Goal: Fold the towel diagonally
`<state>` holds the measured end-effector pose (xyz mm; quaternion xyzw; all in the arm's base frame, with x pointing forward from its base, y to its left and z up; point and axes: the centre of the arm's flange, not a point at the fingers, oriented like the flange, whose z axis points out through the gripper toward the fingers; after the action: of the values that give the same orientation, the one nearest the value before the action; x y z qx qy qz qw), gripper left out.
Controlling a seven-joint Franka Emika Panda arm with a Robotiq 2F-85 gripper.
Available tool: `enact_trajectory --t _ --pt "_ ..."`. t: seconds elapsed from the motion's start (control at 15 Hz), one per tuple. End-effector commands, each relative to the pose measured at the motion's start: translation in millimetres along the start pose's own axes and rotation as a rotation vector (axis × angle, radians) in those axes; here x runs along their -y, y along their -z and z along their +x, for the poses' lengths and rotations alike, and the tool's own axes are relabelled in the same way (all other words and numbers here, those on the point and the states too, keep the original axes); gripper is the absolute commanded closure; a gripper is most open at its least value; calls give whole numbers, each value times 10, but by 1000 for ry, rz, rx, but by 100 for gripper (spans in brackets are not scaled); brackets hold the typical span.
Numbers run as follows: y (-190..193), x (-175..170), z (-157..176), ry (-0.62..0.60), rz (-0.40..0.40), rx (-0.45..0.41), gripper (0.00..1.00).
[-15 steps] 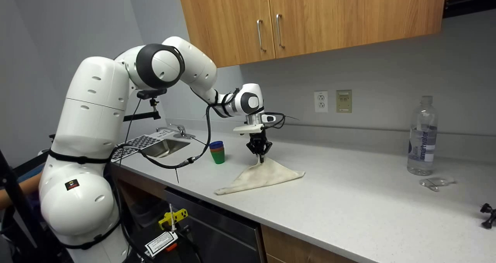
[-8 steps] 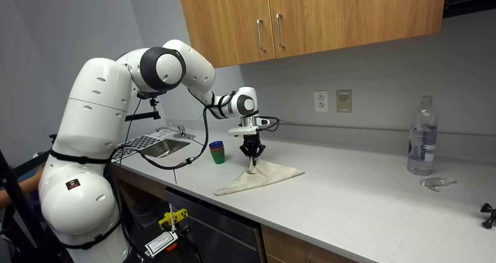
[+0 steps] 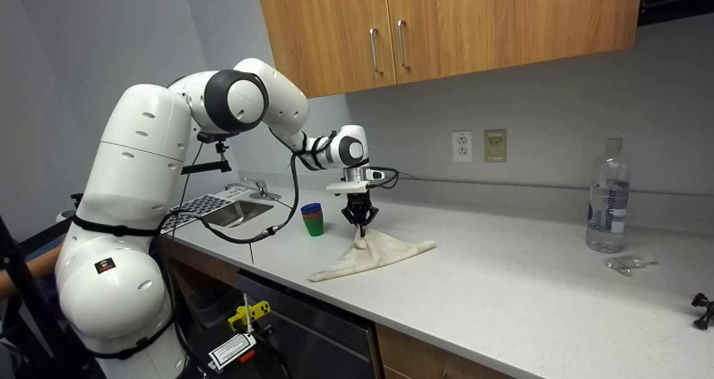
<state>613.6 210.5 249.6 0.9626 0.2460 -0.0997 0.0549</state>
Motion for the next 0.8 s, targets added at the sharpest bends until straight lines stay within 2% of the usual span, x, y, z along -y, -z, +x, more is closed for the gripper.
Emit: enact_trajectory --t 0.0,0.13,0.6,0.73 --pt "119 14 119 12 16 -6 73" --pt "126 1 100 9 22 -2 65" --pt "211 -3 -103 -3 29 -10 12" --pt "219 -5 -211 -14 25 -6 0"
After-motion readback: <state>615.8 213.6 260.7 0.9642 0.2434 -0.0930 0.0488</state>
